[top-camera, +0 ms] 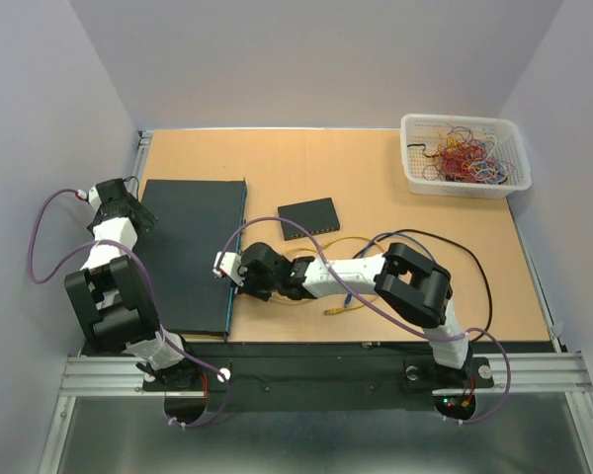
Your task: Insert the plug into the switch port
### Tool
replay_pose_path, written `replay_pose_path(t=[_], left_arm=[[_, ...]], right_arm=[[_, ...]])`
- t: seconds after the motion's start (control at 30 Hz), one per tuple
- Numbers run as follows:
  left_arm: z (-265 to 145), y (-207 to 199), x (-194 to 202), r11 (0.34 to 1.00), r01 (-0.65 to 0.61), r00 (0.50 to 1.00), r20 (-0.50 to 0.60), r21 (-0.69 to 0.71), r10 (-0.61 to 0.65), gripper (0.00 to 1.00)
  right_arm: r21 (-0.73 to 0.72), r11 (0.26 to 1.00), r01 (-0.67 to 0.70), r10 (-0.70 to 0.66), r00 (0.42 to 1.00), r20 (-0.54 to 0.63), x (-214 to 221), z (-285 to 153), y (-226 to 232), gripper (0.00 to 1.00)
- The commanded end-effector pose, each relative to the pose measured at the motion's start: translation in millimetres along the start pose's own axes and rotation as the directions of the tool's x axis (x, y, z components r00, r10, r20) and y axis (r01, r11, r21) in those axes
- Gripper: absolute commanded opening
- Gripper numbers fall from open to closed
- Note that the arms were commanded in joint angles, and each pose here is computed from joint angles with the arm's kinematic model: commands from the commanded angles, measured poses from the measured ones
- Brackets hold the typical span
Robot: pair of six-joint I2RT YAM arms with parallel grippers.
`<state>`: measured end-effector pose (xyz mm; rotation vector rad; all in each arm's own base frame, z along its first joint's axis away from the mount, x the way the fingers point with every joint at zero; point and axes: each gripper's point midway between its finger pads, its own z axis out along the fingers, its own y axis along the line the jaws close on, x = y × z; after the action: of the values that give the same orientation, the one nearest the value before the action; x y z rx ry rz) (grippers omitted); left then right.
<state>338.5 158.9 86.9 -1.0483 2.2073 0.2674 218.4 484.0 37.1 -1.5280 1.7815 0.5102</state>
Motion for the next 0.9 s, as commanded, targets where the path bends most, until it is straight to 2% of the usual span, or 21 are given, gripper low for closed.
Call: replay_pose_path(t=[0.0, 0.3, 0.67, 0.87], left_arm=[[-0.3, -2.7, -9.5, 1.0, 0.0, 1.0, 0.023, 0.011, 0.0, 0.88], [-0.6, -3.3, -9.6, 1.0, 0.001, 1.0, 0.022, 0.014, -0.002, 0.88], [-1.1, -3.5, -9.5, 1.0, 0.003, 1.0, 0.021, 0.015, -0.003, 0.88], [-1.1, -3.5, -9.5, 1.0, 0.001, 1.0, 0.021, 0.015, -0.002, 0.88]], right_arm=[[0.074, 0.997, -0.013, 0.003, 0.992, 0.123, -37.2, -14.4, -29.9, 0.0], [0.056, 0.998, -0.018, 0.011, 0.99, 0.138, -43.4, -12.2, -28.4, 0.0], [-0.028, 1.0, 0.009, -0.004, 0.985, 0.173, -60.7, -10.1, 7.9, 0.01], [-0.026, 1.0, 0.014, -0.009, 0.985, 0.171, -61.5, -5.9, 10.6, 0.01]])
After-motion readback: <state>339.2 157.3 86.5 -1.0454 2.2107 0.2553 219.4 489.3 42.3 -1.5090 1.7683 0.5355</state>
